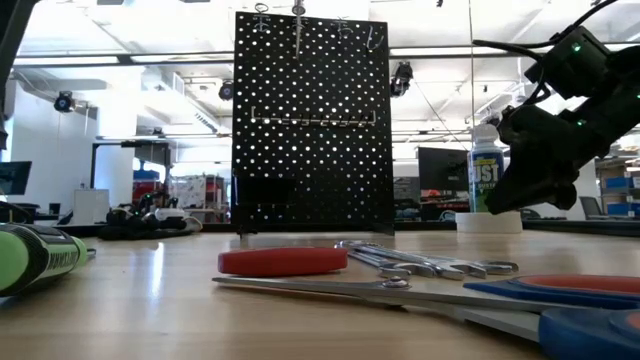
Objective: Hang tools onto peg board
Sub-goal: Hang the red screwdriver on the pegboard, then hang the light green screwdriver on the pegboard
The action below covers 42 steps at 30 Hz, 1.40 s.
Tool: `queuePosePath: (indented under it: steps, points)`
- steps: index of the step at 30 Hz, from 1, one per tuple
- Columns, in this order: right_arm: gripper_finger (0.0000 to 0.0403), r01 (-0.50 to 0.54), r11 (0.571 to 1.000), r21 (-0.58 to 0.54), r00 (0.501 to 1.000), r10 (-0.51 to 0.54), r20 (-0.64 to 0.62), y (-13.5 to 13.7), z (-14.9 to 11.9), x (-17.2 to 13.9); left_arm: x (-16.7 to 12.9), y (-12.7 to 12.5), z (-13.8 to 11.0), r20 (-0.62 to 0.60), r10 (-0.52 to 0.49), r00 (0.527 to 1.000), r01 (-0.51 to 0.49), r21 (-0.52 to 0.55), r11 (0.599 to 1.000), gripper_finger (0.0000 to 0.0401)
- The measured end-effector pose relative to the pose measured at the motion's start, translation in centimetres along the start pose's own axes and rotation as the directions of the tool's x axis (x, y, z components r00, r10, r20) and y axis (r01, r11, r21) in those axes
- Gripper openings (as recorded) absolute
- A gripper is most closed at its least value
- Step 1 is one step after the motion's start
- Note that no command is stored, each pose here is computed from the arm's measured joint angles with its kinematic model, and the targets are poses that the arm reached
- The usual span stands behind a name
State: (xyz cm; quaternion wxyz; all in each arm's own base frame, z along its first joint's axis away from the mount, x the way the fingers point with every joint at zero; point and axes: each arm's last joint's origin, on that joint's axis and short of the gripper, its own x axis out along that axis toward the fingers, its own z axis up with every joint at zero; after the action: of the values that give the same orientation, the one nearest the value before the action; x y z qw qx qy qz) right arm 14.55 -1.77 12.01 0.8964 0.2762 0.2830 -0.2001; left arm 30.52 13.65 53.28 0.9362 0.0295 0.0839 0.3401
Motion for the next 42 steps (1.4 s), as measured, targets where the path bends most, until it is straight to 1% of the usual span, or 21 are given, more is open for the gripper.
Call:
queuePosePath:
  steps: [3, 5, 9, 11, 14, 18, 21, 24, 26, 30, 35, 36, 37, 39, 40, 42]
  points:
    - [0.0106, 0.000, 1.000, 0.000, 1.000, 0.000, 0.000, 0.0, 0.0, 0.0, 0.0, 0.1, 0.2, 0.016, 0.005, 1.000, -0.005, 0.011, 1.000, 0.0156]
    - [0.0109, -0.001, 1.000, 0.003, 1.000, 0.001, 0.001, 0.0, 0.0, 0.0, -0.5, 0.3, 0.7, 0.043, 0.006, 0.999, -0.008, 0.029, 1.000, 0.0171]
    - [0.0114, -0.003, 1.000, 0.017, 1.000, 0.003, 0.001, 0.0, 0.0, 0.0, -2.8, 1.2, 2.3, 0.136, 0.015, 0.991, -0.020, 0.036, 0.999, 0.0197]
    - [0.0117, -0.005, 1.000, 0.018, 1.000, 0.005, 0.003, 0.0, 0.0, 0.0, -3.8, 1.6, 2.7, 0.152, 0.019, 0.988, -0.027, 0.050, 0.998, 0.0208]
    - [0.0119, -0.005, 1.000, 0.019, 1.000, 0.005, 0.005, 0.0, 0.1, 0.0, -5.2, 2.0, 2.7, 0.124, 0.015, 0.992, -0.023, 0.064, 0.998, 0.0219]
    - [0.0117, -0.006, 1.000, 0.020, 1.000, 0.006, 0.009, 0.1, 0.1, 0.0, -7.4, 2.5, 2.0, 0.026, -0.002, 1.000, 0.000, 0.082, 0.997, 0.0220]
    - [0.0113, -0.005, 1.000, 0.015, 1.000, 0.005, 0.030, 0.1, 0.2, 0.0, -7.9, 1.9, 0.9, -0.026, -0.025, 0.999, 0.027, 0.069, 0.997, 0.0215]
    - [0.0114, -0.015, 1.000, -0.011, 0.997, 0.015, 0.071, 0.3, 0.6, 0.0, -7.7, 0.6, -0.8, -0.042, -0.070, 0.997, 0.074, 0.079, 0.994, 0.0209]
    - [0.0118, -0.037, 0.999, -0.019, 0.995, 0.038, 0.097, 0.5, 0.9, 0.0, -8.1, 0.0, -2.1, -0.033, -0.099, 0.995, 0.101, 0.083, 0.991, 0.0205]
    - [0.0127, -0.116, 0.992, -0.042, 0.987, 0.119, 0.104, 1.0, 1.2, -0.1, -11.1, 0.2, -4.3, 0.074, -0.123, 0.990, 0.119, 0.060, 0.991, 0.0200]
    - [0.0130, -0.206, 0.973, -0.105, 0.971, 0.216, 0.105, 1.5, 1.5, -0.2, -13.1, -0.4, -10.0, 0.133, -0.176, 0.975, 0.174, 0.028, 0.984, 0.0200]
    - [0.0130, -0.236, 0.963, -0.133, 0.962, 0.251, 0.110, 1.7, 1.6, -0.3, -13.4, -0.5, -11.3, 0.135, -0.187, 0.973, 0.187, 0.015, 0.982, 0.0200]
    - [0.0130, -0.281, 0.943, -0.176, 0.946, 0.303, 0.112, 2.0, 1.8, -0.4, -13.8, -0.6, -12.5, 0.145, -0.196, 0.970, 0.199, -0.001, 0.980, 0.0200]
    - [0.0131, -0.364, 0.889, -0.278, 0.903, 0.410, 0.127, 2.6, 2.3, -0.7, -14.2, -0.8, -14.8, 0.176, -0.213, 0.961, 0.222, -0.032, 0.975, 0.0200]
    - [0.0131, -0.391, 0.862, -0.322, 0.879, 0.453, 0.146, 2.8, 2.6, -0.9, -14.3, -1.1, -16.2, 0.179, -0.224, 0.958, 0.236, -0.047, 0.971, 0.0200]
    - [0.0128, -0.400, 0.823, -0.402, 0.841, 0.504, 0.195, 3.3, 3.1, -1.2, -14.3, -1.7, -18.7, 0.186, -0.249, 0.951, 0.266, -0.070, 0.962, 0.0199]
